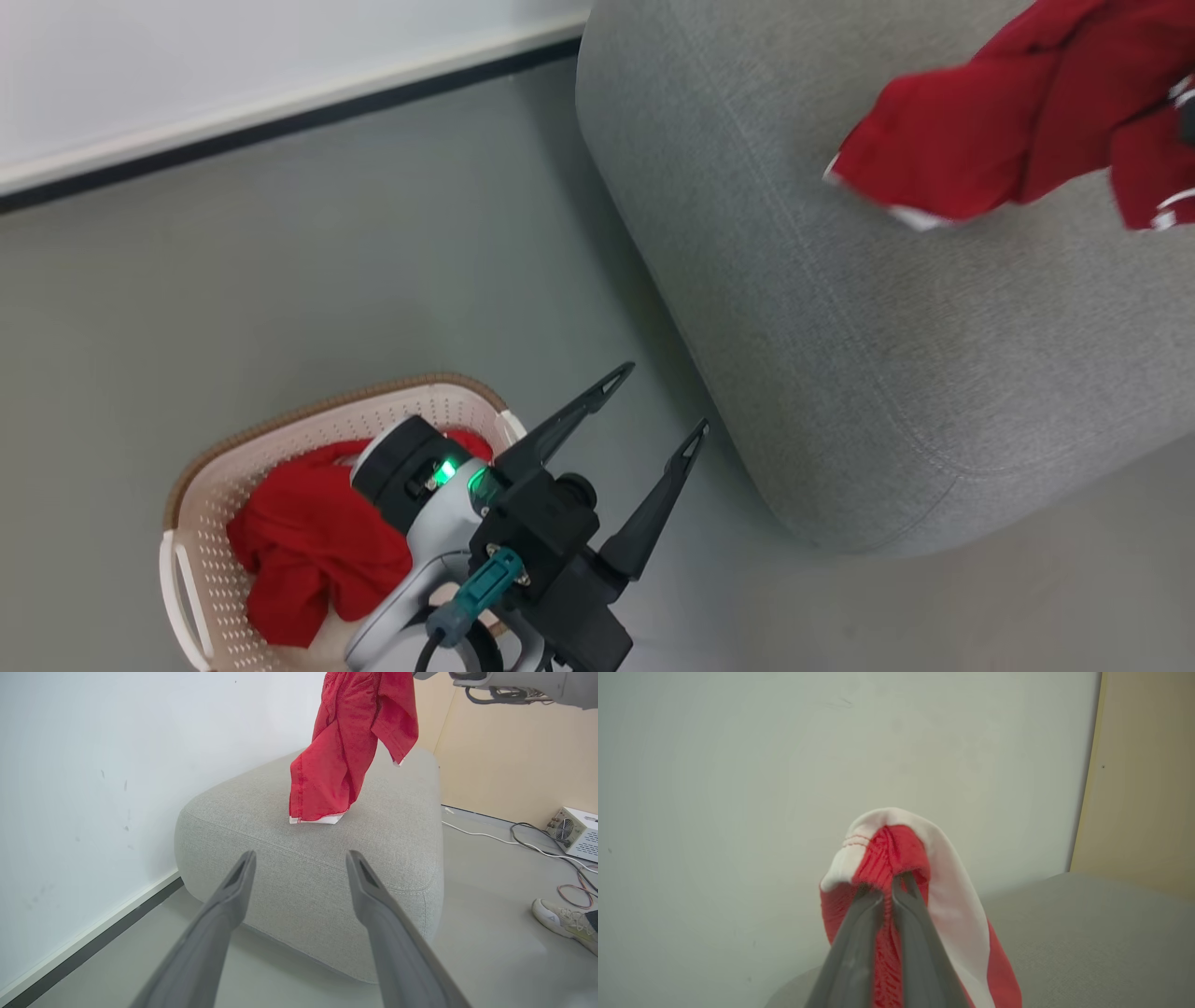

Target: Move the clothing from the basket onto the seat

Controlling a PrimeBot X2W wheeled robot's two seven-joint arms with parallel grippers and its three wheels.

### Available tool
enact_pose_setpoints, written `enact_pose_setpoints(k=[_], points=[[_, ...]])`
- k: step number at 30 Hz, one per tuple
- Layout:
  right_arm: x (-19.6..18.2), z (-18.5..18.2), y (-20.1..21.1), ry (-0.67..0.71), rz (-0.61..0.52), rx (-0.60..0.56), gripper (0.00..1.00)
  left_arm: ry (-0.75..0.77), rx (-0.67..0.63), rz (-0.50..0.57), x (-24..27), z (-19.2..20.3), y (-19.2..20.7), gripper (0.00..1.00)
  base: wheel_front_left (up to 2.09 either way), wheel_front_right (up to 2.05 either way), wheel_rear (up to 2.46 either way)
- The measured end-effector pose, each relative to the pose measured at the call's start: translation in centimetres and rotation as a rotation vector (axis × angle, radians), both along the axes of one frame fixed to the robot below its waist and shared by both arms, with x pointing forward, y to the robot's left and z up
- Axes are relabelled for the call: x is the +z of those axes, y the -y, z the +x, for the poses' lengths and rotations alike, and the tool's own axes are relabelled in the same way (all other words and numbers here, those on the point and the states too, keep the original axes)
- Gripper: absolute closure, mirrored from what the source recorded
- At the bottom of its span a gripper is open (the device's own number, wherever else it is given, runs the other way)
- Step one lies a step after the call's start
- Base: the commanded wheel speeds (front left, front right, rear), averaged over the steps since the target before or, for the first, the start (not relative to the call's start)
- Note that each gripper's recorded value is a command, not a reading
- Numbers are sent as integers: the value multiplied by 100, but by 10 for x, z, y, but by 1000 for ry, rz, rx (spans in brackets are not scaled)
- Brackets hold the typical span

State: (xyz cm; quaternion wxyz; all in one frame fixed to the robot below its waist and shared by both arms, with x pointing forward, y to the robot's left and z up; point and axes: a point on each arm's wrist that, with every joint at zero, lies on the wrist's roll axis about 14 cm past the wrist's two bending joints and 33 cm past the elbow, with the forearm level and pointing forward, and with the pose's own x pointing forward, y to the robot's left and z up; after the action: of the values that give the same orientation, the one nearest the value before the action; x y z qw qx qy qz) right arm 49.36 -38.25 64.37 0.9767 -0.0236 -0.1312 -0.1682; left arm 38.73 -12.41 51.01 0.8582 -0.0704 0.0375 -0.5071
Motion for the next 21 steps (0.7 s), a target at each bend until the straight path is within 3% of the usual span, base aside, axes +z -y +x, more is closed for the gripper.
enact_pose_setpoints(k=[11, 21], points=[[-25, 38, 34, -77, -30, -69, 100, -31, 25, -7, -22, 32, -6, 0, 0, 0, 0], [-124, 57, 33, -279, 54, -86, 100, -76, 45, 16, -54, 53, -14, 0, 0, 0, 0]])
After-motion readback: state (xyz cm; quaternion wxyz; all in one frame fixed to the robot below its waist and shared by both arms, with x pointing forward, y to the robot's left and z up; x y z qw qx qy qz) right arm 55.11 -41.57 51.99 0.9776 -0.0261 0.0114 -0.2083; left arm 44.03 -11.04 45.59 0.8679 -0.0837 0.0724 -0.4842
